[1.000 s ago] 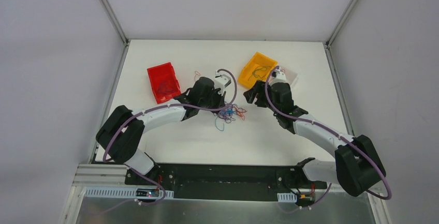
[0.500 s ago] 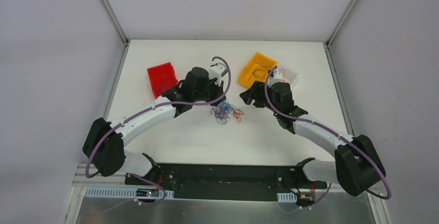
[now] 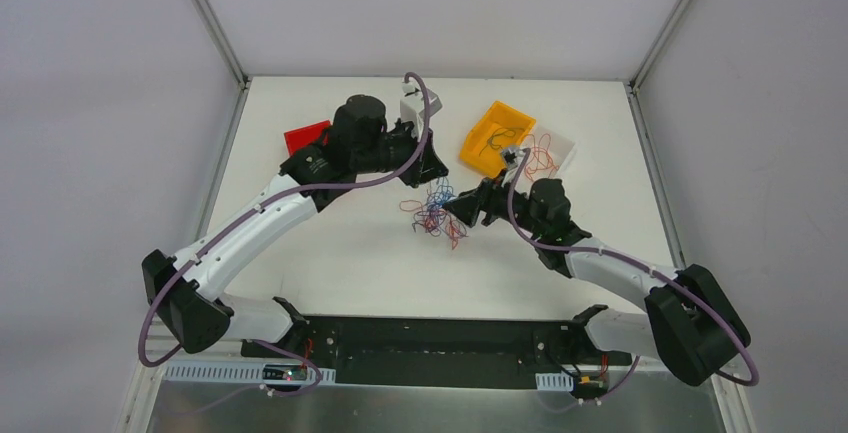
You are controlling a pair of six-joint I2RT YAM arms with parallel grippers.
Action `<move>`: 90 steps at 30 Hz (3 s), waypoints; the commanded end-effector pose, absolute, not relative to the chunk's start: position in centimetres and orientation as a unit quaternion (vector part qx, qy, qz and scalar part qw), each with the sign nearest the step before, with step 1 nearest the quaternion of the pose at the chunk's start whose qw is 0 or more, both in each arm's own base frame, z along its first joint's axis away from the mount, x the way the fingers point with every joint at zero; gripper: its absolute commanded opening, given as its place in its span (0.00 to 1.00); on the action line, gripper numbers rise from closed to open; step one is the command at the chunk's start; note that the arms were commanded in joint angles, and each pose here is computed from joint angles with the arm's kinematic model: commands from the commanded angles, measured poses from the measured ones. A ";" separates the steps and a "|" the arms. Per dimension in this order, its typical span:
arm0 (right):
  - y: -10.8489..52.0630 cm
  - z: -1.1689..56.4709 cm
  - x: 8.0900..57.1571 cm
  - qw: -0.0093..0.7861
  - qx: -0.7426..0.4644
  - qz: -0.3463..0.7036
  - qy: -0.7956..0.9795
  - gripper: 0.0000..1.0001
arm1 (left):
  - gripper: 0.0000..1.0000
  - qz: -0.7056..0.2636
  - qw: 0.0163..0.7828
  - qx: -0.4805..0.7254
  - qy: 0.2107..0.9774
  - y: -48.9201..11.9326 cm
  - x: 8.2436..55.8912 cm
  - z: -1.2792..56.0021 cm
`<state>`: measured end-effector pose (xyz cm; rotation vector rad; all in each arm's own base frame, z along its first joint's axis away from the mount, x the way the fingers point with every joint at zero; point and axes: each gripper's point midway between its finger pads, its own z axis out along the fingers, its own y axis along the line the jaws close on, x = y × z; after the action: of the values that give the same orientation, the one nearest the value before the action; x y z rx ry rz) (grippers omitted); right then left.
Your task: Untangle the cables
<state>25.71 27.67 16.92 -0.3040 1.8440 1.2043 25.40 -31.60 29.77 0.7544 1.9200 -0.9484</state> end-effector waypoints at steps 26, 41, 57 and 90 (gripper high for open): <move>25.5 11.7 27.1 0.411 0.028 0.404 0.817 0.28 | 0.00 -0.318 0.634 0.242 0.662 -25.2 25.4 47.3; 14.5 7.9 26.2 0.414 0.198 0.229 0.858 0.30 | 0.00 -0.155 0.674 0.183 0.699 -18.5 27.4 43.3; 19.9 18.3 26.6 0.474 0.009 0.348 0.809 0.85 | 0.00 -0.252 0.616 0.269 0.696 -24.2 26.3 40.8; 30.5 23.7 29.0 0.488 -0.126 0.497 0.706 0.03 | 0.00 -0.398 0.607 0.297 0.620 -28.8 23.8 47.5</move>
<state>28.95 29.64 19.99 -0.3284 1.8573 1.1194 24.66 -28.88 44.20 0.7061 1.5337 -0.8762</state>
